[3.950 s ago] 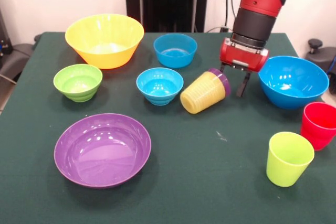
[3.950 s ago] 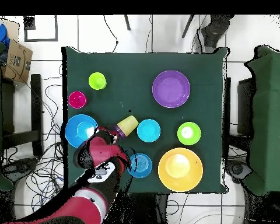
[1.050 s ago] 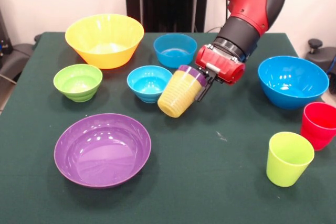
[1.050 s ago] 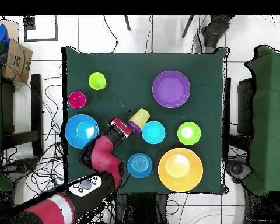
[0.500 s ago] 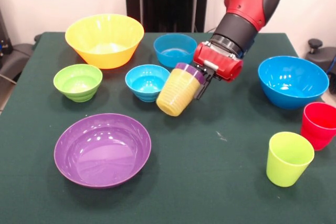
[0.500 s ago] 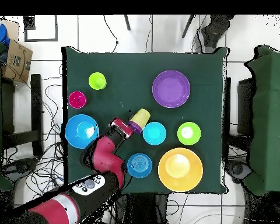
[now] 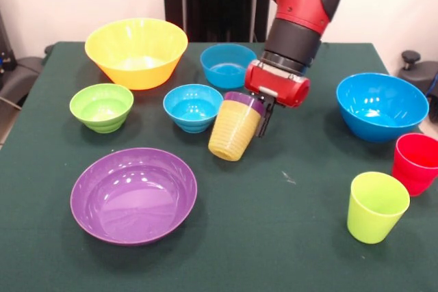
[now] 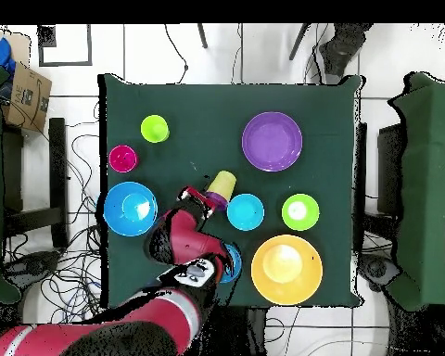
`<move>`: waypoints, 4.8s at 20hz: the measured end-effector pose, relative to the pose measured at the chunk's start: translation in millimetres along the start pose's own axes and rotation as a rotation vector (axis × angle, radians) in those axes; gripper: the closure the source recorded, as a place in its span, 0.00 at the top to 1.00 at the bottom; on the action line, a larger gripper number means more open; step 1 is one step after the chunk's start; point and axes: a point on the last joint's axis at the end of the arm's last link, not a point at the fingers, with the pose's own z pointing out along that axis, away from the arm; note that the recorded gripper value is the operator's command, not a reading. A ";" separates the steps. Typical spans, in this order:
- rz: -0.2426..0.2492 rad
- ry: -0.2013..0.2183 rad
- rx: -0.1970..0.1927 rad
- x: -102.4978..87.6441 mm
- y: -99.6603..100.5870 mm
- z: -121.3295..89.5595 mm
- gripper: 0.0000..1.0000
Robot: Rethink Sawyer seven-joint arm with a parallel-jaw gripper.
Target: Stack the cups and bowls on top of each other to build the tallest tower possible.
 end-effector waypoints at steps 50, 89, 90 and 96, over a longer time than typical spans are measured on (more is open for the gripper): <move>0.045 0.836 0.083 11.9 46.4 -100.7 0.00; -0.034 0.865 0.159 -17.2 56.5 -126.1 0.00; -0.035 0.864 0.158 -17.6 57.0 -126.2 0.00; -0.033 0.849 0.147 -25.1 62.2 -124.5 0.00</move>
